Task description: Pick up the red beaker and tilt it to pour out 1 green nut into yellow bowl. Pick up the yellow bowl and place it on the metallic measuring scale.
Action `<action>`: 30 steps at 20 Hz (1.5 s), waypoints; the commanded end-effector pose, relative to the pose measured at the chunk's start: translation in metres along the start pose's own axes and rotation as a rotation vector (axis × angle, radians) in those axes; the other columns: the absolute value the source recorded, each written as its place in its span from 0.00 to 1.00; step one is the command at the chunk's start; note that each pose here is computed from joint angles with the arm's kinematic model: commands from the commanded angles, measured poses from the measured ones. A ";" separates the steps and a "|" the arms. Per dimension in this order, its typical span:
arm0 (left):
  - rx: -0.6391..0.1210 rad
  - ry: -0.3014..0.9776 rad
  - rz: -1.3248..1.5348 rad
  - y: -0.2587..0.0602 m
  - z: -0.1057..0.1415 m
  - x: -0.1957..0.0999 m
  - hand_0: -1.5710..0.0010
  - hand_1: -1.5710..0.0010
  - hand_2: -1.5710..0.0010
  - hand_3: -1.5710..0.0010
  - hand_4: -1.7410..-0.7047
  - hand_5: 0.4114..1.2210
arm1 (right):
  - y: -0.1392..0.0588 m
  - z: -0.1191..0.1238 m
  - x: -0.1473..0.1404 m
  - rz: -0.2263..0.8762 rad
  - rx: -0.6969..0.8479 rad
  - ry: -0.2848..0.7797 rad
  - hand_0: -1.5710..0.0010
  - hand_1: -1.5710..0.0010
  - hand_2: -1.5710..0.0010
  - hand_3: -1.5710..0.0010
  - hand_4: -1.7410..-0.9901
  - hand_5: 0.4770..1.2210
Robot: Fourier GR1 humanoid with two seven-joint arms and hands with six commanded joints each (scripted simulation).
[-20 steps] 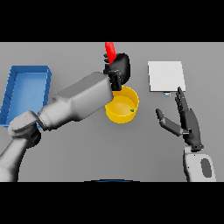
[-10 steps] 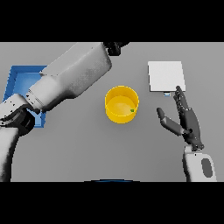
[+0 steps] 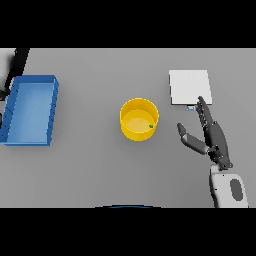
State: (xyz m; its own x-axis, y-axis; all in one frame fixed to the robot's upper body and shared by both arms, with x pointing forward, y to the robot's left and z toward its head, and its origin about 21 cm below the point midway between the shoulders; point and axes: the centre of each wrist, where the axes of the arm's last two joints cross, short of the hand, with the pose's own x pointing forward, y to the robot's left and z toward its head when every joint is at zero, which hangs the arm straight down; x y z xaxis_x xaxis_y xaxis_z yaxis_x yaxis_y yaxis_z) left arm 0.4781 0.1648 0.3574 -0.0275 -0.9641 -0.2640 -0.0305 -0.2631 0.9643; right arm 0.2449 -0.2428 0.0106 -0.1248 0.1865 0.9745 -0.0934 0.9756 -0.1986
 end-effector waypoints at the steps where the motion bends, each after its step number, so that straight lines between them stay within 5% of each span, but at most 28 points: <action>1: 0.001 0.030 0.074 -0.008 -0.002 -0.014 0.00 0.01 0.01 0.10 0.05 1.00 | 0.000 -0.001 -0.003 0.015 -0.002 0.006 1.00 1.00 1.00 1.00 0.57 0.24; 8: -0.007 0.315 0.466 -0.084 0.002 -0.091 0.00 0.00 0.00 0.11 0.01 1.00 | 0.007 -0.006 0.000 0.006 0.007 0.011 1.00 1.00 1.00 1.00 0.62 0.23; 11: -0.081 0.434 0.578 -0.128 0.008 -0.107 0.00 0.00 0.00 0.05 0.01 1.00 | 0.003 -0.001 -0.002 0.005 0.014 0.006 1.00 1.00 1.00 1.00 0.62 0.24; 18: -0.181 0.630 0.833 -0.225 0.037 -0.115 0.00 0.00 0.00 0.05 0.00 1.00 | 0.002 -0.001 -0.007 0.023 0.023 0.000 1.00 1.00 1.00 1.00 0.58 0.29; 26: -0.157 0.665 0.873 -0.259 0.082 -0.111 0.00 0.00 0.00 0.15 0.00 1.00 | 0.006 0.001 -0.006 0.053 0.033 0.012 1.00 1.00 1.00 1.00 0.55 0.33; 30: -0.158 0.666 0.908 -0.269 0.092 -0.106 0.00 0.00 0.00 0.10 0.10 0.78 | 0.001 0.001 -0.002 0.052 0.020 -0.002 1.00 1.00 1.00 1.00 0.54 0.34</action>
State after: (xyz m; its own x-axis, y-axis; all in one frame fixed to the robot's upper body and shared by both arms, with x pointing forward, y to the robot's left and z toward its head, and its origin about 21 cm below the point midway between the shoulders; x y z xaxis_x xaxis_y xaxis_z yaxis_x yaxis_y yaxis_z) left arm 0.3974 0.3405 0.1237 0.5615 -0.6158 0.5527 -0.1416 0.5866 0.7974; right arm 0.2446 -0.2427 0.0080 -0.1321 0.2370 0.9625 -0.1061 0.9620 -0.2514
